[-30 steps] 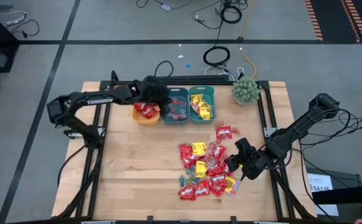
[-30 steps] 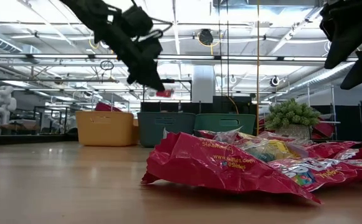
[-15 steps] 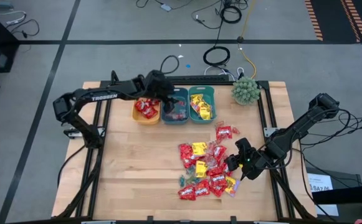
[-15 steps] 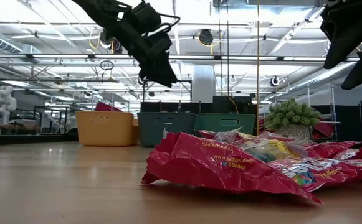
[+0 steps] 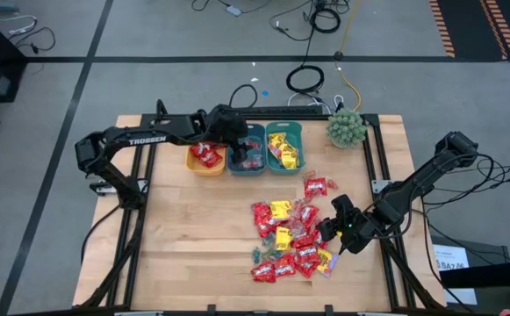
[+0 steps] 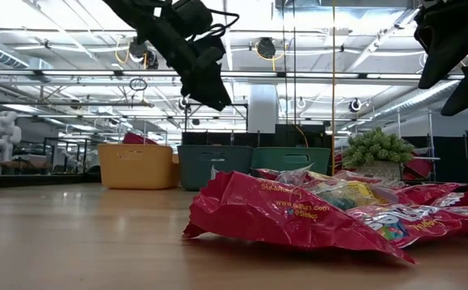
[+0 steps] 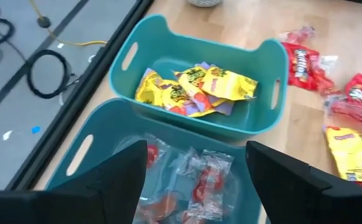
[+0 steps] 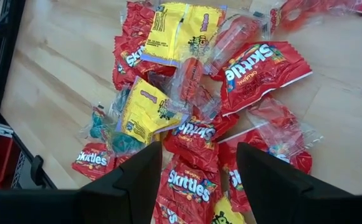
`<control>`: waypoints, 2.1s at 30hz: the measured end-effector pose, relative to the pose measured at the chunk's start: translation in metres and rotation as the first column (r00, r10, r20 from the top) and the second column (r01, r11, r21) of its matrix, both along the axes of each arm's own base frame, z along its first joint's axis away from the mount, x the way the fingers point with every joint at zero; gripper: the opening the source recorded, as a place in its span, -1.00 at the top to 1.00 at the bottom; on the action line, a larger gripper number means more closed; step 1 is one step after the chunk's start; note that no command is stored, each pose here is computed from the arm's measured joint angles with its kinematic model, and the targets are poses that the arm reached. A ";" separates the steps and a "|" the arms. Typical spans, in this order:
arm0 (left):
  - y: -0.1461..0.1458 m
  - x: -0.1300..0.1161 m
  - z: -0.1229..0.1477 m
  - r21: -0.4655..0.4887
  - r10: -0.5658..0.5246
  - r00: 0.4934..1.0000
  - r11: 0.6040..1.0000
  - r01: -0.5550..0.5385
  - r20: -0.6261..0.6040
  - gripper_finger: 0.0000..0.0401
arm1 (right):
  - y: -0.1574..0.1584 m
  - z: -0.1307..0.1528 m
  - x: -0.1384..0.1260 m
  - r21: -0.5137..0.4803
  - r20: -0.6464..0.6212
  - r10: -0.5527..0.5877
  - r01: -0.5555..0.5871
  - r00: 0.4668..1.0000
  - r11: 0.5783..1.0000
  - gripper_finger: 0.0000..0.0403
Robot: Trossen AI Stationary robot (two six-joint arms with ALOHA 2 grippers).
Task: Sort candy
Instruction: Put the yellow candy into the green bin
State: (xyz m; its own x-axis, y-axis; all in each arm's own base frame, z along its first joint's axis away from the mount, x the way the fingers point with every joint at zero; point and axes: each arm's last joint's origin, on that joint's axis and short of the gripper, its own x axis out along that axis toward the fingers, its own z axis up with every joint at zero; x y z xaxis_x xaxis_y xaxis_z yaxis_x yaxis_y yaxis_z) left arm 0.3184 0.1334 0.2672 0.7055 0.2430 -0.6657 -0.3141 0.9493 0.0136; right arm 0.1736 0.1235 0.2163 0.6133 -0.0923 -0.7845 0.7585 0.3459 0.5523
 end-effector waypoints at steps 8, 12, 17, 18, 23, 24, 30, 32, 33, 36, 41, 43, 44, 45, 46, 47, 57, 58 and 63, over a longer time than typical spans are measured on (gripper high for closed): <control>-0.029 0.001 0.014 -0.189 0.021 0.997 0.982 -0.005 0.080 -0.40 | 0.002 -0.003 0.004 -0.112 -0.009 0.107 -0.108 0.994 0.988 0.01; -0.056 -0.002 0.028 -0.141 -0.092 0.991 0.984 0.106 0.100 -0.40 | 0.004 -0.009 0.015 -0.257 -0.038 0.255 -0.256 0.966 0.932 0.01; -0.087 -0.010 0.042 -0.085 -0.220 0.970 0.970 0.229 0.104 -0.40 | 0.002 -0.015 0.043 -0.494 -0.035 0.379 -0.346 0.925 0.797 0.01; -0.091 -0.012 0.044 -0.082 -0.223 0.969 0.969 0.233 0.107 -0.40 | 0.000 -0.016 0.050 -0.529 -0.033 0.392 -0.348 0.920 0.774 0.01; -0.108 -0.022 0.042 -0.153 -0.230 0.973 0.961 0.232 0.029 -0.40 | -0.017 -0.021 0.080 -0.622 -0.024 0.407 -0.333 0.913 0.709 0.01; -0.111 -0.025 0.039 -0.169 -0.239 0.971 0.958 0.233 -0.017 -0.40 | -0.022 -0.023 0.085 -0.623 -0.033 0.405 -0.335 0.914 0.707 0.01; -0.131 -0.039 0.009 -0.079 -0.278 0.950 0.960 0.269 -0.141 -0.40 | -0.054 -0.044 0.104 -0.541 -0.134 0.473 -0.464 0.871 0.701 0.01; -0.140 -0.043 -0.005 -0.081 -0.352 0.935 0.934 0.348 -0.046 -0.40 | -0.064 -0.052 0.109 -0.513 -0.170 0.489 -0.501 0.855 0.697 0.01; -0.143 -0.048 -0.012 -0.097 -0.389 0.921 0.917 0.388 0.004 -0.40 | -0.068 -0.056 0.110 -0.499 -0.186 0.496 -0.516 0.848 0.696 0.01; -0.146 -0.068 -0.038 -0.150 -0.420 0.899 0.888 0.435 0.120 -0.40 | -0.078 -0.071 0.115 -0.475 -0.248 0.504 -0.557 0.827 0.681 0.01; -0.143 -0.108 -0.067 -0.221 -0.292 0.941 0.919 0.326 0.172 -0.40 | -0.085 -0.096 0.121 -0.448 -0.347 0.534 -0.637 0.771 0.627 0.01; -0.142 -0.120 -0.073 -0.251 -0.237 0.957 0.928 0.274 0.170 -0.40 | -0.085 -0.105 0.122 -0.413 -0.362 0.560 -0.667 0.745 0.620 0.02; -0.142 -0.124 -0.074 -0.257 -0.229 0.958 0.928 0.269 0.175 -0.40 | -0.085 -0.109 0.123 -0.397 -0.367 0.569 -0.677 0.736 0.619 0.04; -0.142 -0.127 -0.075 -0.255 -0.230 0.957 0.929 0.269 0.174 -0.40 | -0.084 -0.112 0.124 -0.388 -0.366 0.576 -0.683 0.731 0.619 0.08; -0.142 -0.130 -0.077 -0.252 -0.233 0.959 0.930 0.269 0.162 -0.40 | -0.083 -0.114 0.124 -0.379 -0.367 0.583 -0.689 0.725 0.618 0.14; -0.141 -0.133 -0.078 -0.244 -0.242 0.959 0.931 0.272 0.149 -0.40 | -0.082 -0.114 0.124 -0.375 -0.365 0.589 -0.693 0.721 0.616 0.23; -0.142 -0.140 -0.063 -0.172 -0.294 0.926 0.925 0.338 0.238 -0.40 | -0.081 -0.074 0.115 -0.422 -0.340 0.580 -0.672 0.740 0.609 0.91; -0.142 -0.141 -0.059 -0.152 -0.304 0.914 0.923 0.352 0.270 -0.40 | -0.082 -0.061 0.115 -0.450 -0.320 0.568 -0.649 0.758 0.614 0.91; -0.142 -0.146 -0.037 -0.078 -0.316 0.842 0.919 0.385 0.437 -0.40 | -0.086 -0.010 0.101 -0.504 -0.294 0.534 -0.603 0.793 0.618 0.98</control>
State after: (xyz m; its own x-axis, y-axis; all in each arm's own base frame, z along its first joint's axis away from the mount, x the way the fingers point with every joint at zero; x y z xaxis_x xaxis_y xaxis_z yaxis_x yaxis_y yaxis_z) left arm 0.1724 -0.0083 0.2306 0.9388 -0.1552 -0.3074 0.0960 0.9752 -0.1992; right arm 0.2746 0.0376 0.2066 0.6105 -0.1818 -0.7709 0.3445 0.9374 0.0518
